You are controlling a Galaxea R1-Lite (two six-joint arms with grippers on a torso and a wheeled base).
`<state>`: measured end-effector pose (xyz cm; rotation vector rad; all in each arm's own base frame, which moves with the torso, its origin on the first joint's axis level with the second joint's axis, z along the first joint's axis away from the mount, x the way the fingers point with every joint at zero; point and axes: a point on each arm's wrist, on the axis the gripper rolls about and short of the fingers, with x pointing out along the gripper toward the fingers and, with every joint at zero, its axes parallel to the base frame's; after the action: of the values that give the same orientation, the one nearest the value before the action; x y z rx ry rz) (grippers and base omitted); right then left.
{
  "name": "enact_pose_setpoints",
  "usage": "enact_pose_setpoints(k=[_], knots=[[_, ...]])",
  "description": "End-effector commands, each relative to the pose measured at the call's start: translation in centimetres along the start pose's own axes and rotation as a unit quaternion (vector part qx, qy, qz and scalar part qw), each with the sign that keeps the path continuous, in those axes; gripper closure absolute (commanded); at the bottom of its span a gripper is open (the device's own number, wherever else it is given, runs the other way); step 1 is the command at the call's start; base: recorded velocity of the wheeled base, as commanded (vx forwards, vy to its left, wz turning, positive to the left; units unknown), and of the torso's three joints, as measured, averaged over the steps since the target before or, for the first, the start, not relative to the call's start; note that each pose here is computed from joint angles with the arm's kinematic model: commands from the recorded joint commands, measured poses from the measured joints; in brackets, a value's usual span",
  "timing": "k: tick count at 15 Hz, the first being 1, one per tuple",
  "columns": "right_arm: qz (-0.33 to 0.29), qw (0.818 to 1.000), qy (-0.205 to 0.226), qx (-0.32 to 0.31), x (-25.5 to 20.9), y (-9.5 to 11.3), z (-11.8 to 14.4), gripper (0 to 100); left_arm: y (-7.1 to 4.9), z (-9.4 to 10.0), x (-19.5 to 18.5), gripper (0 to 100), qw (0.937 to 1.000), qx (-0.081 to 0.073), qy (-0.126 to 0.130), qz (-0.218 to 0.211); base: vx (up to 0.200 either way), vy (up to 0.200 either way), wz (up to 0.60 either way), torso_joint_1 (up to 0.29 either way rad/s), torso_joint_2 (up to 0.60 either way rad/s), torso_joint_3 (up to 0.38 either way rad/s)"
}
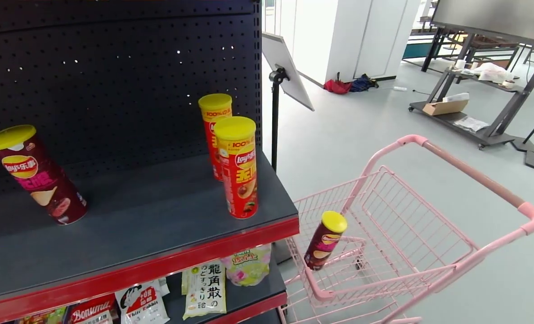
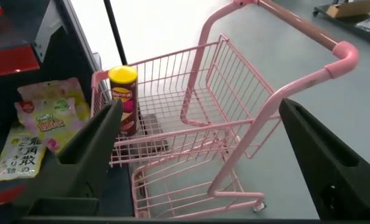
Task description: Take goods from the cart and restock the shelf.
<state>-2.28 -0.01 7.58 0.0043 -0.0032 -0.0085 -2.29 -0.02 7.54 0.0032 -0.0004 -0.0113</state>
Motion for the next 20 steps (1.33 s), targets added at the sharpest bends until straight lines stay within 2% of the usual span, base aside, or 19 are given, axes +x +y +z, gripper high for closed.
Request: enact_pose_setpoints(k=[1, 7, 20], knots=[[0.0, 1.0, 0.0, 0.0, 0.0, 0.0, 0.0, 0, 0.0, 0.01, 0.01, 0, 1.0, 0.0, 0.0, 0.0, 0.0, 0.0, 0.0, 0.0, 0.0, 0.0], [0.0, 1.0, 0.0, 0.0, 0.0, 0.0, 0.0, 0, 0.0, 0.01, 0.01, 0, 1.0, 0.0, 0.0, 0.0, 0.0, 0.0, 0.0, -0.104, 0.24, 0.138], [0.0, 1.0, 0.0, -0.001, 0.0, -0.01, 0.0, 0, 0.04, 0.01, 0.01, 0, 0.9999, 0.0, 0.0, 0.01, 0.0, 0.0, 0.0, -0.149, 0.38, 0.233]])
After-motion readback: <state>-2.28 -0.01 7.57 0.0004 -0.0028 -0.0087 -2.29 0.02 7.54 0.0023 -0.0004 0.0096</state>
